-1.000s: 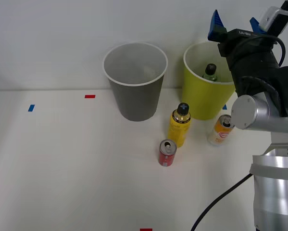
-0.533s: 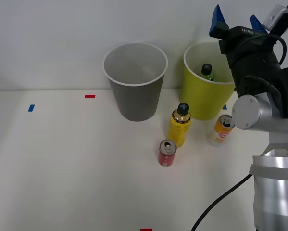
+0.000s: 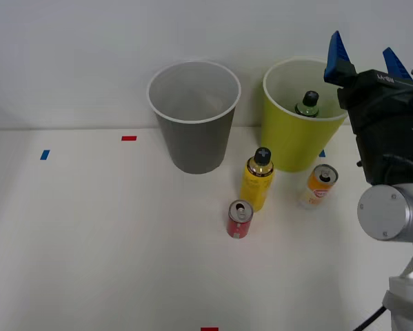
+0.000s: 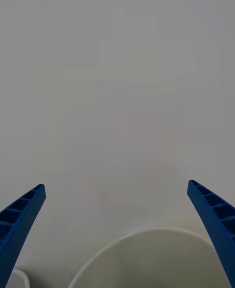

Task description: Put cans in the gray bin, plastic bottles in the light green bin

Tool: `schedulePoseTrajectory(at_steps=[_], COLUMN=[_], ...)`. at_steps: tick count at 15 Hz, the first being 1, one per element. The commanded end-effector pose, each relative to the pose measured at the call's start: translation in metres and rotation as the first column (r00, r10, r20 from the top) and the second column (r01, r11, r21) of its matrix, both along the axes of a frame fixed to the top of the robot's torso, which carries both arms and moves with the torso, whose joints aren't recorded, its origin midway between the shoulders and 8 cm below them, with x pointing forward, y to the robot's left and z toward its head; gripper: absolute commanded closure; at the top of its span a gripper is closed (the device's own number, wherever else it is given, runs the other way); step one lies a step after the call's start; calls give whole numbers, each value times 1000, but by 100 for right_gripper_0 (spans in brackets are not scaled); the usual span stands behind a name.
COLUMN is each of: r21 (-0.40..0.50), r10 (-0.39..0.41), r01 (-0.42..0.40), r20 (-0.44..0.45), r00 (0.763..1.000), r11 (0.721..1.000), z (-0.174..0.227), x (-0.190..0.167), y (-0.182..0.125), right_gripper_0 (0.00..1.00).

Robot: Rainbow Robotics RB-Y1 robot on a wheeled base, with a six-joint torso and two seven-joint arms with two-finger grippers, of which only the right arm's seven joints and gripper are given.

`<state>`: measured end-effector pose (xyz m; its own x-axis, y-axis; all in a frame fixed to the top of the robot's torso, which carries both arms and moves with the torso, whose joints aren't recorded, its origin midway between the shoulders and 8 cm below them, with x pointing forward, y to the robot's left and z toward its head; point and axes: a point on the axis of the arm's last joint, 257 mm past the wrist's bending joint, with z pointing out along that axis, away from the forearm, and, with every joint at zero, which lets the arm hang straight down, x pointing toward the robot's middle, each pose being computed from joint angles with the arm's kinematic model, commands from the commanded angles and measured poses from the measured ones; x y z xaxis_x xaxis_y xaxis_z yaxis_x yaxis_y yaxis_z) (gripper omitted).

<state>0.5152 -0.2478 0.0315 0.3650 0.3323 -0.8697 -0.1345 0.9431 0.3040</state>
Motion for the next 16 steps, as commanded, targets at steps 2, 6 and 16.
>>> schedulePoseTrajectory(at_steps=[2, 6, 16], r21=[-104, -123, -293], r10=[-37, -81, -274], r01=[33, 78, 217], r20=[-38, -21, -171], r00=[999, 997, 946], r11=[994, 989, 931], z=[-26, -69, -196], x=[-82, -144, -263], y=[-9, -21, -68], right_gripper_0=[0, 0, 0])
